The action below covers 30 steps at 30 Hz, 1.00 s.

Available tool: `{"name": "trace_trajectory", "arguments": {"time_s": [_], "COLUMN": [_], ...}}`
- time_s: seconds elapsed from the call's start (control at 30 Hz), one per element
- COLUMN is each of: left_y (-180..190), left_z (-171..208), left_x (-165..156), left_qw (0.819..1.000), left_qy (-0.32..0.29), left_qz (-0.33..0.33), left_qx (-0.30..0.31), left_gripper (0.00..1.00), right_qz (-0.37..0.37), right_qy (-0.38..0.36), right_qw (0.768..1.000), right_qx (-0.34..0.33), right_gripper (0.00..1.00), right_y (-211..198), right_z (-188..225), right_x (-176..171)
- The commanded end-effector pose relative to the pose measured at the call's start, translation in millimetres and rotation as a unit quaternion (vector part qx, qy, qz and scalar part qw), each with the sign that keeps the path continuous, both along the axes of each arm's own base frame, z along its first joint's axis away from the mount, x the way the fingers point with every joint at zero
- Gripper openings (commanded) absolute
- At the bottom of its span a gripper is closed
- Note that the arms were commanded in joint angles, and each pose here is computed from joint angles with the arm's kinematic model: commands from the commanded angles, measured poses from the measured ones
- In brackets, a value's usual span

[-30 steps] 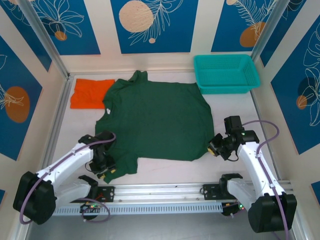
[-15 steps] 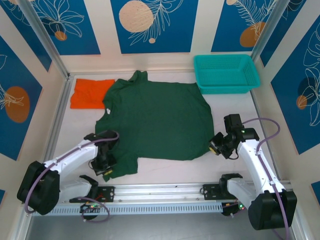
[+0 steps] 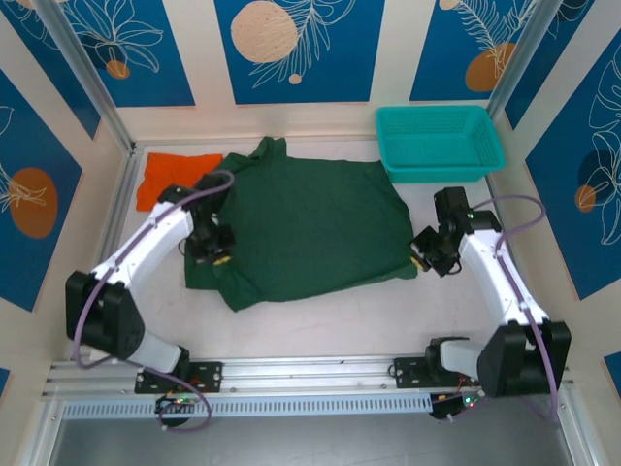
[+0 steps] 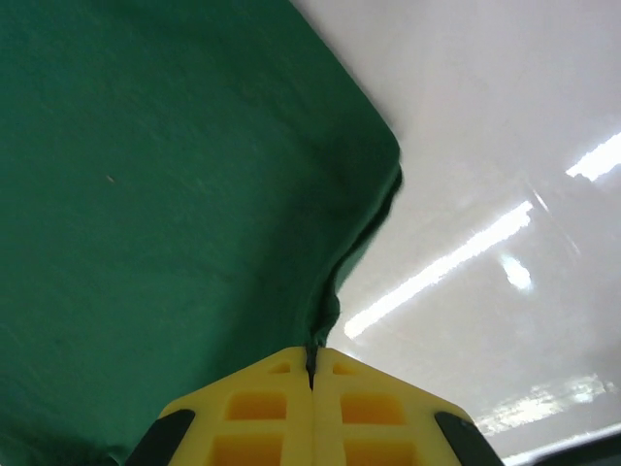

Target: Fold and stack the t-shirts

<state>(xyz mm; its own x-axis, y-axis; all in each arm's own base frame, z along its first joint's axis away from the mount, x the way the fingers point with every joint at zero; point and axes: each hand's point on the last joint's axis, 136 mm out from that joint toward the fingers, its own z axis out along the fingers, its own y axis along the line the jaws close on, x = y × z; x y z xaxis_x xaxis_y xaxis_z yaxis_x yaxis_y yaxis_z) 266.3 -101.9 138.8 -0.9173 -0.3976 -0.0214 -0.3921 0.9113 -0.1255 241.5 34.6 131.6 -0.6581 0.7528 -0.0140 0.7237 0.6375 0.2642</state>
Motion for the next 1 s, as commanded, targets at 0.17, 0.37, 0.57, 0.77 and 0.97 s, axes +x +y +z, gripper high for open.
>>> {"name": "trace_trajectory", "arguments": {"time_s": [0.17, 0.37, 0.57, 0.77, 0.97], "left_y": [0.2, -4.4, -0.5, 35.3, 58.4], "left_z": [4.9, 8.4, -6.4, 4.9, 34.4], "left_x": [89.7, 151.7, 182.1, 187.3, 156.8], "left_qw": [0.999, 0.998, 0.998, 0.998, 0.998], "left_qy": [0.014, -0.001, 0.014, -0.006, -0.045], "left_qz": [0.009, 0.028, 0.030, 0.057, 0.045], "left_qx": [-0.049, -0.062, -0.047, -0.018, 0.028], "left_gripper": [0.00, 0.00, 0.14, 0.42, 0.54], "right_qz": [0.003, -0.007, -0.011, -0.016, -0.024], "right_qy": [0.032, 0.071, 0.089, 0.083, 0.039], "right_qw": [0.999, 0.997, 0.996, 0.996, 0.999], "right_qx": [-0.034, -0.032, -0.022, -0.007, 0.022], "right_gripper": [0.00, 0.00, 0.00, 0.33, 0.43], "right_y": [-18.9, -24.9, -23.9, -33.3, -32.7], "right_z": [-15.9, -38.7, -56.7, -55.8, -29.4], "right_x": [63.4, 86.9, 97.2, 109.3, 97.5]}}
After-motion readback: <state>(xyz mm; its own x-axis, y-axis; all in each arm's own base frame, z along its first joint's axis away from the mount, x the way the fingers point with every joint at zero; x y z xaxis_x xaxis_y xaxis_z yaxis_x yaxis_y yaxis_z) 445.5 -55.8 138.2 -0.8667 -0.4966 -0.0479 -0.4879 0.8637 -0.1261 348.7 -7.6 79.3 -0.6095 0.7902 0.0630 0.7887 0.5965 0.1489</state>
